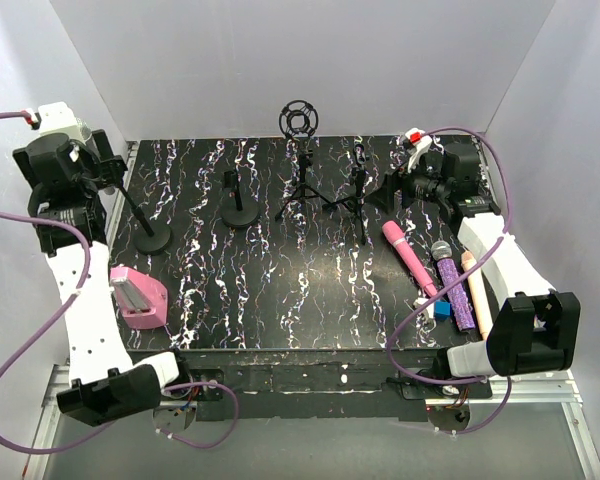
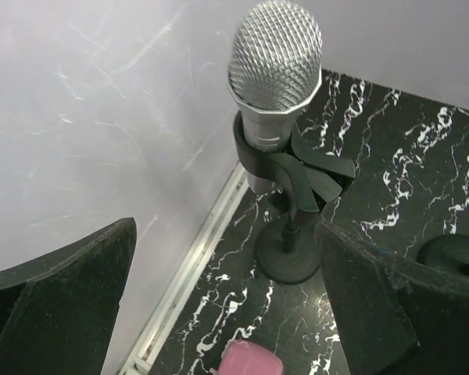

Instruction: Remove the microphone from the stand

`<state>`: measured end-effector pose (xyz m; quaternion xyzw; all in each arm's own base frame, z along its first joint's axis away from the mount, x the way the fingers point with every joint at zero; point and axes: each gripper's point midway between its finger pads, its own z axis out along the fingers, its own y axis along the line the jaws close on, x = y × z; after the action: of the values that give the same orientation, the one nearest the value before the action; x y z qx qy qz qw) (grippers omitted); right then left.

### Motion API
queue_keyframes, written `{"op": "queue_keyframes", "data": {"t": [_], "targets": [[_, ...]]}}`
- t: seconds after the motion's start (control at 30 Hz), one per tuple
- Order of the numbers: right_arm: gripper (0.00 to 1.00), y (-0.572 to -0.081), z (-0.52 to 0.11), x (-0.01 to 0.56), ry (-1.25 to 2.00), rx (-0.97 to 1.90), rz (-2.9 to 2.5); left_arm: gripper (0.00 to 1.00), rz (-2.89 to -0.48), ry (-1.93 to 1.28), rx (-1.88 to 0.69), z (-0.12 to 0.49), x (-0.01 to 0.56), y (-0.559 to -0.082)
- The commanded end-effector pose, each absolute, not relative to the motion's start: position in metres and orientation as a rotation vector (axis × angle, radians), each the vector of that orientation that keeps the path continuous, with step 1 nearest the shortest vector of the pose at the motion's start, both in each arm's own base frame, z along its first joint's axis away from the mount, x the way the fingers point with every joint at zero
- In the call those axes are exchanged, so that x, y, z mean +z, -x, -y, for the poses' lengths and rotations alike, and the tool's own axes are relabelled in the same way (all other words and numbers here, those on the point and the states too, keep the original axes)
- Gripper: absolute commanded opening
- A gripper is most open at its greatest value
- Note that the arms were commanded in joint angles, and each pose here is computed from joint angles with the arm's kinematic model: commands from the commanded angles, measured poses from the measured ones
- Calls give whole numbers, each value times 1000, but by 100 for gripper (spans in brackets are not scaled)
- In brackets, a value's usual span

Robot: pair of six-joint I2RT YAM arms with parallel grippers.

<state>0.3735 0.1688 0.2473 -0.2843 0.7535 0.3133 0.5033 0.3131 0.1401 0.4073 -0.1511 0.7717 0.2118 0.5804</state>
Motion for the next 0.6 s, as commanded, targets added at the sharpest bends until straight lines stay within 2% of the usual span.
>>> {"op": "queue_keyframes", "data": {"t": [0.0,0.33,0.57], "targets": [[88,-366,-176,267,706,828,-1807,98,-1785,345,415,-137,395,-338],[87,-355,-186,277,800,831,-1828,93,-1802,377,269,-132,357,-386],[87,-352,-192,279,831,817,-1833,81,-1843,468,204,-131,313,-400]]}}
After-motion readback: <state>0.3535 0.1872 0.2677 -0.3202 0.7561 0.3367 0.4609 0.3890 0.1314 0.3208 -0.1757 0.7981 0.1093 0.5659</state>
